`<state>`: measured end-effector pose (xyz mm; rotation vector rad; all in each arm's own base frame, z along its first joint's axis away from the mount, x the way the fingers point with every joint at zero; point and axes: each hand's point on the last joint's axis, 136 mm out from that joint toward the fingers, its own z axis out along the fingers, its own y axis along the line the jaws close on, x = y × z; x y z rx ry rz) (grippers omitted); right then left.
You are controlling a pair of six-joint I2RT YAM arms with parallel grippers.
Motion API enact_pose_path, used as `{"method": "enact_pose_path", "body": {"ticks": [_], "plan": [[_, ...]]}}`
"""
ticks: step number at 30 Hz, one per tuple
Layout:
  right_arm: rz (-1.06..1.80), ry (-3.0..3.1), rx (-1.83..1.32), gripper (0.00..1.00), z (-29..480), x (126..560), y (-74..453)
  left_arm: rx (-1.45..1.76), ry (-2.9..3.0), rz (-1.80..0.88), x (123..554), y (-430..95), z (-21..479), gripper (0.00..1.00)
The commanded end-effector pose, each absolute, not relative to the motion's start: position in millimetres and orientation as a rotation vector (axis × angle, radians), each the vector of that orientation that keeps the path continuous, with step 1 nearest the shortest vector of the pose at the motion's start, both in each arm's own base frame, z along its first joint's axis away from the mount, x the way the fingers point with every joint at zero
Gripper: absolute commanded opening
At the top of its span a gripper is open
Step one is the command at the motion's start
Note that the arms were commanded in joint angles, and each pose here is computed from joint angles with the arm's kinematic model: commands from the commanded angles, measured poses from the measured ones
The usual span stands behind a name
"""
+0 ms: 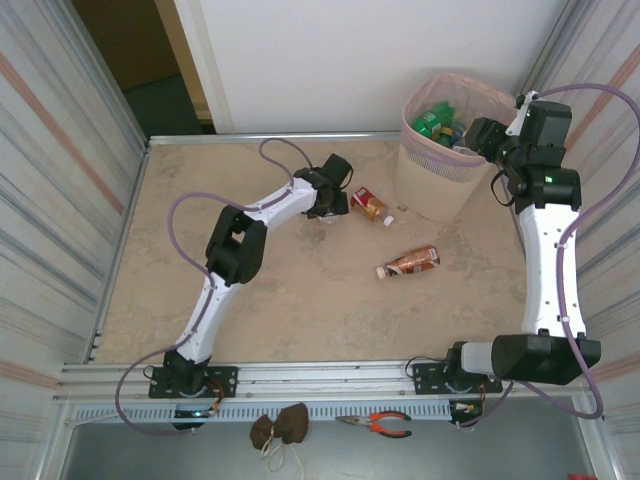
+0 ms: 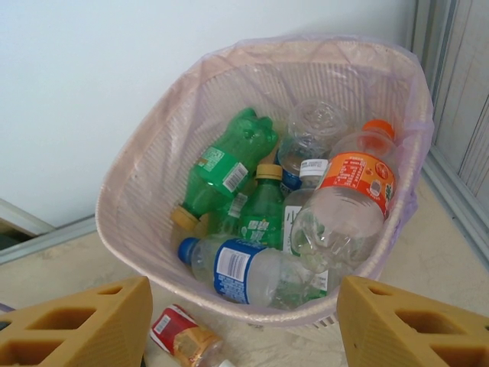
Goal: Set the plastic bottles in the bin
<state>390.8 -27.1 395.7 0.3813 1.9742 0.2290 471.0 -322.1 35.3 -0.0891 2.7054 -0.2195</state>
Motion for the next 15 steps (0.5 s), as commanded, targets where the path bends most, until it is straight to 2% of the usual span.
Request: {"method": "enact_pose_path", "body": {"ticks": [1, 15], "plan": [[0.272, 1.923, 0.369, 0.64, 409, 385, -22, -0.086, 2.647, -0.229, 471, -311, 69, 0.64], [0.556, 1.813, 0.196, 0.65, 423, 377, 30, 0.097, 2.331, -0.489, 440, -301, 182, 0.55]]}}
